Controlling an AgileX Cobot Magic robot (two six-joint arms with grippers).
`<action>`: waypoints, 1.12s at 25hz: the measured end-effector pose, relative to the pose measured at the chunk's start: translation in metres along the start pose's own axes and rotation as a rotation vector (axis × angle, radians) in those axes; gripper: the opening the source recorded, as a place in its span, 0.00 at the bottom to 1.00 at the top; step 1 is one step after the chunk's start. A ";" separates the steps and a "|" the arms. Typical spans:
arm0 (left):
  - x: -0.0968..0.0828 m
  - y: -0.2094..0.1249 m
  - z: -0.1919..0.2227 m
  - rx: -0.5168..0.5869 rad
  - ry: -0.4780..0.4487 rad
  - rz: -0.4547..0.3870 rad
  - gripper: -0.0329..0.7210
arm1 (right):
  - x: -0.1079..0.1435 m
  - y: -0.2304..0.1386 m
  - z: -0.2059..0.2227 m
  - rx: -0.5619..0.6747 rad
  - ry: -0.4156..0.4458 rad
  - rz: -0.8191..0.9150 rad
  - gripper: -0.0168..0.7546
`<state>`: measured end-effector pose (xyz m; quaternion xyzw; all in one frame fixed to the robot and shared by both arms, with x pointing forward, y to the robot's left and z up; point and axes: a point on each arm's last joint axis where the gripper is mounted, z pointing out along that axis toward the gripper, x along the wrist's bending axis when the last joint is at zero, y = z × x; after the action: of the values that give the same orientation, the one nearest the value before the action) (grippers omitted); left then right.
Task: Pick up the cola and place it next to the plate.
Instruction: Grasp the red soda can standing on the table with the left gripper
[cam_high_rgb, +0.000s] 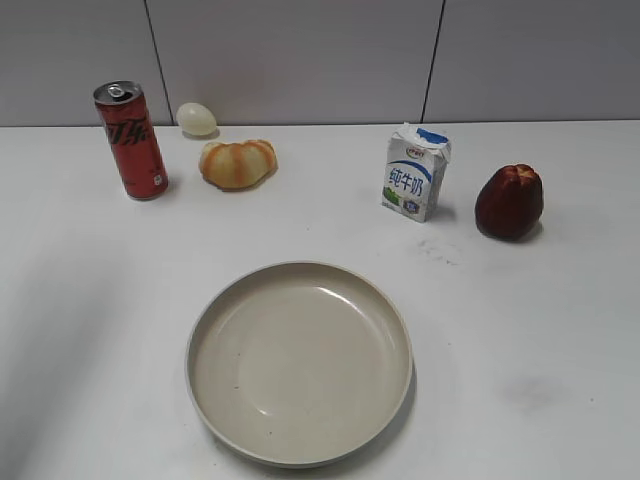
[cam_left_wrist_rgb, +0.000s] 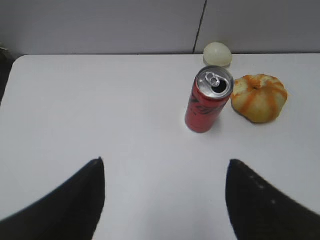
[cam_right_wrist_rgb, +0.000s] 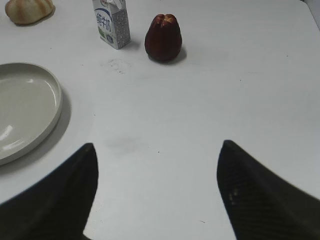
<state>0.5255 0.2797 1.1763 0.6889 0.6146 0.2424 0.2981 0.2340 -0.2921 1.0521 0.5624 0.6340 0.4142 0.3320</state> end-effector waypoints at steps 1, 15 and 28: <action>-0.002 0.011 0.010 0.019 -0.008 0.008 0.80 | 0.000 0.000 0.000 0.000 0.000 0.000 0.79; -0.048 0.061 0.189 0.293 -0.097 0.112 0.95 | 0.000 0.000 0.000 0.000 0.000 0.000 0.79; -0.046 0.047 0.244 0.284 -0.063 0.128 0.96 | 0.000 0.000 0.000 0.000 0.000 0.000 0.79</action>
<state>0.7232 0.2035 1.0393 0.7694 0.5876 0.1498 0.2009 0.2340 -0.2921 1.0521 0.5624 0.6340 0.4142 0.3320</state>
